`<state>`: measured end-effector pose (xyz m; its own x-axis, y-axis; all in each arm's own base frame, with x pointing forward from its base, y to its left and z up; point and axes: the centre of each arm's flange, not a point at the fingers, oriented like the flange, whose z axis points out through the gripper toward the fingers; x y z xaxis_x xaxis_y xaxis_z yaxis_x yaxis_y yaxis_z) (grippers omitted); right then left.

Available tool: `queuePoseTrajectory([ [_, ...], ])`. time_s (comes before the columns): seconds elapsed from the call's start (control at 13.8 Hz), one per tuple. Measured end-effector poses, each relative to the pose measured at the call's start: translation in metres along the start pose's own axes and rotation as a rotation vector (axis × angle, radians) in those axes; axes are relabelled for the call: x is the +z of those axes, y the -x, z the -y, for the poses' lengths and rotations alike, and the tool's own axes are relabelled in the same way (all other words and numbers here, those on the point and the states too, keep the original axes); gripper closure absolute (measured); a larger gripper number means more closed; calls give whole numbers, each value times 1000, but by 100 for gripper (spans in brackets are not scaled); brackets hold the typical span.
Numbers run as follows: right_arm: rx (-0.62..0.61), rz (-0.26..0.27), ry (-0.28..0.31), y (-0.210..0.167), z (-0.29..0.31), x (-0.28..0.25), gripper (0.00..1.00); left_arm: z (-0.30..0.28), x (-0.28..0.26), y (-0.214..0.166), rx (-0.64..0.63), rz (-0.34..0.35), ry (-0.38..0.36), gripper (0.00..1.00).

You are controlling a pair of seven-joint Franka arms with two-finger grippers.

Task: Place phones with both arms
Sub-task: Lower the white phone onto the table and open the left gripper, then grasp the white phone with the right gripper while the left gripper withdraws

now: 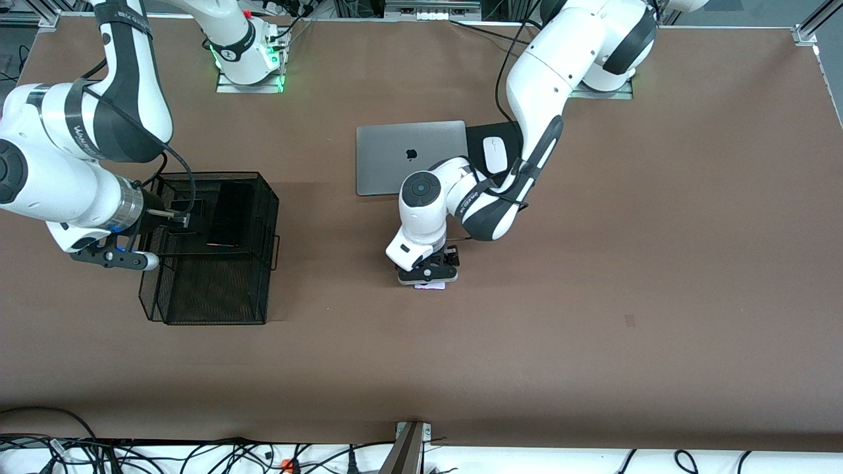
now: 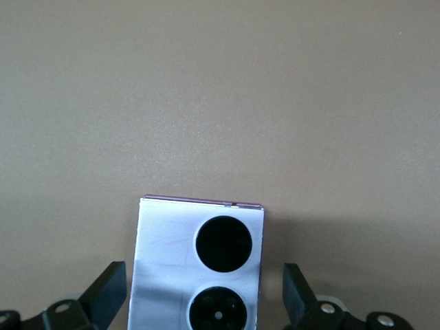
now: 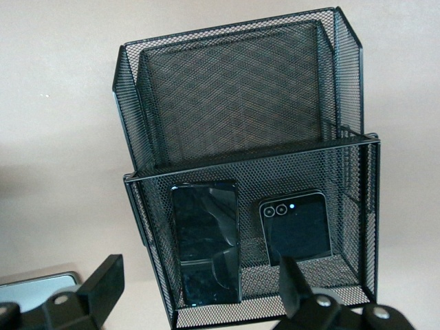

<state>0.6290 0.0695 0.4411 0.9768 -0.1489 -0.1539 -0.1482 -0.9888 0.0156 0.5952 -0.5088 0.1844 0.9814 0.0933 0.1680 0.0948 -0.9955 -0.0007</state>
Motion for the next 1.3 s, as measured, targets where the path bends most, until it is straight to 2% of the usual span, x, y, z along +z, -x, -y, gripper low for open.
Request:
queuePoseTrajectory([
  [0.43,-1,0,0,0,0,0,0,26,-34,-34,-42,21,-55,0],
  [0.8,-23,-20,-24,1,23,-10,0,110,-89,-91,-47,134,-168,0],
  [1.01,-15,-27,-62,4,75,-11,0,176,-111,-120,-39,208,-260,0],
  [1.16,-11,-41,-48,7,129,-3,0,235,-132,-146,6,245,-314,0],
  [1.3,7,-83,-33,11,195,11,0,295,-161,-167,48,275,-360,0],
])
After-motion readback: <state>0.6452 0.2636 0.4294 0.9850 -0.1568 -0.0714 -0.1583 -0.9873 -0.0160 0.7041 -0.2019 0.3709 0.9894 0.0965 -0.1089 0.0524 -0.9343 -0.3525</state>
